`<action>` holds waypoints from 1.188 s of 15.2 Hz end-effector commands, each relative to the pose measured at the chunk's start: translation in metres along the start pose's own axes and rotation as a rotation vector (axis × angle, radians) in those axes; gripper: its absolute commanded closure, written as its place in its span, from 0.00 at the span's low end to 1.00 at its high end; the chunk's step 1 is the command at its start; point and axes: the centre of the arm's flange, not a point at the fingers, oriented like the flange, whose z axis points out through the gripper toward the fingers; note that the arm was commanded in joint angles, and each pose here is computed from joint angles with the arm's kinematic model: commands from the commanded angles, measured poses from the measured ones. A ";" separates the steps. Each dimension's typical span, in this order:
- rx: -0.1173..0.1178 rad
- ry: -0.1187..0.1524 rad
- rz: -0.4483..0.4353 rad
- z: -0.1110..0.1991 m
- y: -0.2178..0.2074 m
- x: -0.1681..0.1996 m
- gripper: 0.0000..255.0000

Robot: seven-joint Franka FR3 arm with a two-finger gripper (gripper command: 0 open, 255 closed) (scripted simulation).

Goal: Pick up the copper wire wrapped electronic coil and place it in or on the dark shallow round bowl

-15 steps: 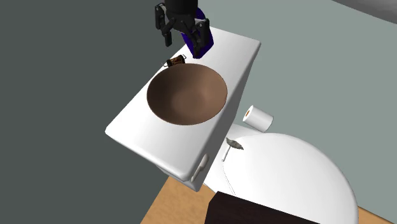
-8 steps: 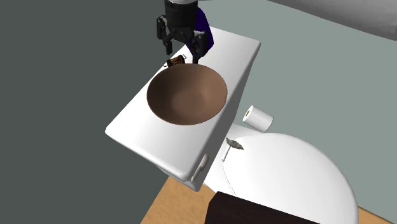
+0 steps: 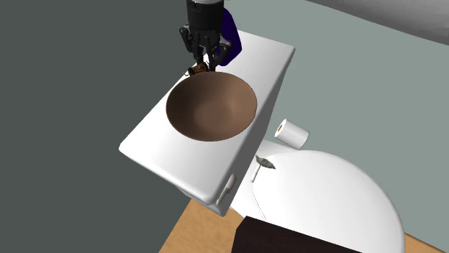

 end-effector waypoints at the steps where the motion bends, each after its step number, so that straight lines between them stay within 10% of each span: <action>1: -0.002 -0.003 -0.001 0.002 0.000 0.000 1.00; 18: -0.002 -0.003 -0.001 -0.056 -0.003 -0.004 1.00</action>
